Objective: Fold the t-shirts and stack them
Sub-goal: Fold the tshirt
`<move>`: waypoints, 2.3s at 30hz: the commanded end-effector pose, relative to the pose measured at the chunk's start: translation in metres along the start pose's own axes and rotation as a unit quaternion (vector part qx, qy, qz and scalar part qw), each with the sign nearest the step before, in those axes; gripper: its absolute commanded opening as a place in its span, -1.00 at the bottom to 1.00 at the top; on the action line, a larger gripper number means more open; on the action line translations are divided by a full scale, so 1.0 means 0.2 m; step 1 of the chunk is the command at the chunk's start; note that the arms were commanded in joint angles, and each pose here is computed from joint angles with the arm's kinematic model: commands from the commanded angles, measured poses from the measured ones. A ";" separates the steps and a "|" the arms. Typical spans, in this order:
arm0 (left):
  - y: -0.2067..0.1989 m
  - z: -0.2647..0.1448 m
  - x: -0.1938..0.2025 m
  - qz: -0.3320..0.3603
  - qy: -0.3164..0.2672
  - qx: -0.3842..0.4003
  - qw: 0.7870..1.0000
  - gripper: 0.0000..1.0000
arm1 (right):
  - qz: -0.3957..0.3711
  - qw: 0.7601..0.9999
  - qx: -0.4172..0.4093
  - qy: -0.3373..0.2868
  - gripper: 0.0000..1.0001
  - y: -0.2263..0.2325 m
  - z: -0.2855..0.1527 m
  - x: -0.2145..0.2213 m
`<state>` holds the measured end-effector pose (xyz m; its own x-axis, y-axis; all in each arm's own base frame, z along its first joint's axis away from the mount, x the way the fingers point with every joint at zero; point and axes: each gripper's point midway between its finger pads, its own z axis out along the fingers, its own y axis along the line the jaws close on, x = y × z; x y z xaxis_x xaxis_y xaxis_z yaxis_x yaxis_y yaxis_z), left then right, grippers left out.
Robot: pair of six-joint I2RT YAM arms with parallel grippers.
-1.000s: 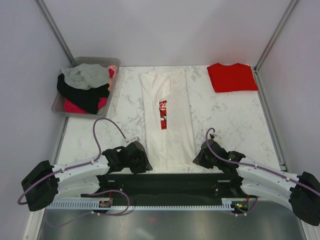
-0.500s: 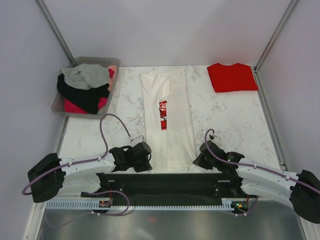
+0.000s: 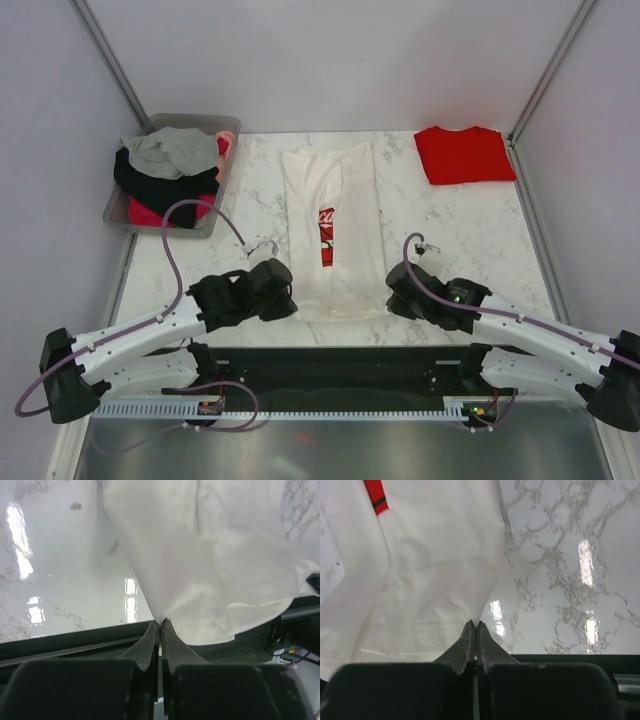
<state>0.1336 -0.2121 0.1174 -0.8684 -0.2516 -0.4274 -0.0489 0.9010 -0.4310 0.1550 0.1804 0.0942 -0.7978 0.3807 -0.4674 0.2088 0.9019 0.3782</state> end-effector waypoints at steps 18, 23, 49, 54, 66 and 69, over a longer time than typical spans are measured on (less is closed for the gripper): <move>0.02 0.38 -1.05 -0.009 -0.064 -0.062 0.996 -0.96 | -0.070 0.989 0.086 -0.096 -1.00 0.29 0.45 -1.09; 0.04 0.47 -1.20 -0.014 -0.069 -0.063 0.995 -0.96 | -0.074 0.991 0.079 -0.084 -1.00 0.32 0.58 -1.16; 0.23 1.03 -1.45 -0.057 0.028 -0.053 0.997 0.15 | -0.013 0.996 0.082 -0.042 0.29 0.22 1.10 -1.48; 0.13 0.74 -1.66 -0.039 -0.015 -0.055 0.998 0.37 | -0.023 0.995 0.047 -0.080 0.51 0.37 0.81 -1.61; 0.30 0.12 -0.94 0.003 -0.009 -0.035 0.999 0.31 | -0.124 0.991 -0.046 -0.005 0.39 0.72 0.68 -0.78; 0.40 0.07 -0.77 0.012 -0.005 -0.051 0.999 0.32 | -0.137 0.990 -0.034 0.010 0.35 0.73 0.79 -0.73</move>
<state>0.2949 -0.1185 0.1468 -0.8574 -0.2989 -0.4190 -0.1289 0.9128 -0.3874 0.3822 0.2923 0.1194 -0.8117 0.1148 -0.5727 -0.0907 0.9439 0.3176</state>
